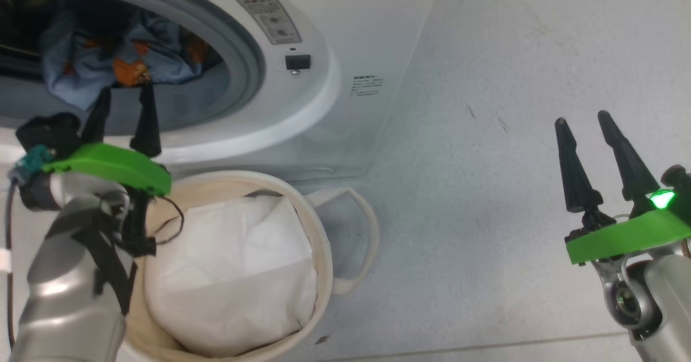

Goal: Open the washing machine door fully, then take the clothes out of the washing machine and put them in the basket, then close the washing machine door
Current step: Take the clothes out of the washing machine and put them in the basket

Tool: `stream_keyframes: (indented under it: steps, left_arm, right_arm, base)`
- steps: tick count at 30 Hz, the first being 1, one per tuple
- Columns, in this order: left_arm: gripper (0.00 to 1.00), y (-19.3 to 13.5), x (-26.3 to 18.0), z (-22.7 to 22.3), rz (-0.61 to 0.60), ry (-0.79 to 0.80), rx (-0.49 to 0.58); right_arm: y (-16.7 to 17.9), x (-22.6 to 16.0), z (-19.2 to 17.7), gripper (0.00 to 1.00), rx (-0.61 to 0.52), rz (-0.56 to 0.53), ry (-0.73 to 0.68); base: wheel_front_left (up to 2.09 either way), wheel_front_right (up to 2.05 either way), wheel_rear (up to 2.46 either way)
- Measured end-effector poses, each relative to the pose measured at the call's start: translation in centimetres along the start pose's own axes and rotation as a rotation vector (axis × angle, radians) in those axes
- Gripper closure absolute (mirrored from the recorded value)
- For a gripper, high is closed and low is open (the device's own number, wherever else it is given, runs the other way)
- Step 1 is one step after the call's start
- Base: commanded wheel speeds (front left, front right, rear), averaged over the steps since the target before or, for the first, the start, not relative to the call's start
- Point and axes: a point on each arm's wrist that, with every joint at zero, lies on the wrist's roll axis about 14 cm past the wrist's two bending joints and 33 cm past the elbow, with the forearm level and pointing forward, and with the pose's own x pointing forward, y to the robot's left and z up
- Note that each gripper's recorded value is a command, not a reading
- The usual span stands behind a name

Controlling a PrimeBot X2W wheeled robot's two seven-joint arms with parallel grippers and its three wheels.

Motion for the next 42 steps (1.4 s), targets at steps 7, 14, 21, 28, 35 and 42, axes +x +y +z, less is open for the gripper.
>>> stream_keyframes:
  steps: [7, 14, 21, 28, 35, 42]
  left_arm:
    - [0.00, 0.2, 3.0, -0.7, 0.012, 0.027, -0.025]
    - [0.00, 0.5, 5.8, -0.9, 0.015, 0.034, -0.032]
    - [0.00, 0.4, 7.5, -1.6, 0.022, 0.050, -0.053]
    - [0.00, 0.7, 7.9, -2.9, 0.050, 0.095, -0.071]
    - [0.00, 1.3, 7.5, -5.9, 0.085, 0.219, -0.050]
    - [1.00, 0.8, 7.7, -5.5, 0.068, 0.205, -0.045]
  right_arm:
    - [-1.5, 0.2, -1.1, 0.00, -0.001, -0.038, 0.023]
    - [-2.4, 0.6, -1.9, 0.00, -0.001, -0.060, 0.035]
    - [-3.4, 0.2, -2.5, 0.00, -0.008, -0.092, 0.052]
    - [-3.9, -0.3, -2.3, 0.00, -0.021, -0.112, 0.053]
    - [-4.1, -0.4, -2.4, 0.00, -0.024, -0.118, 0.057]
    - [-3.9, -0.1, -2.7, 0.00, -0.020, -0.108, 0.061]
  base:
    - [0.00, 0.00, 0.00]
    - [0.00, 0.00, 0.00]
    - [0.00, 0.00, 0.00]
    - [0.00, 0.00, 0.00]
    - [0.00, 0.00, 0.00]
    - [0.00, 0.00, 0.00]
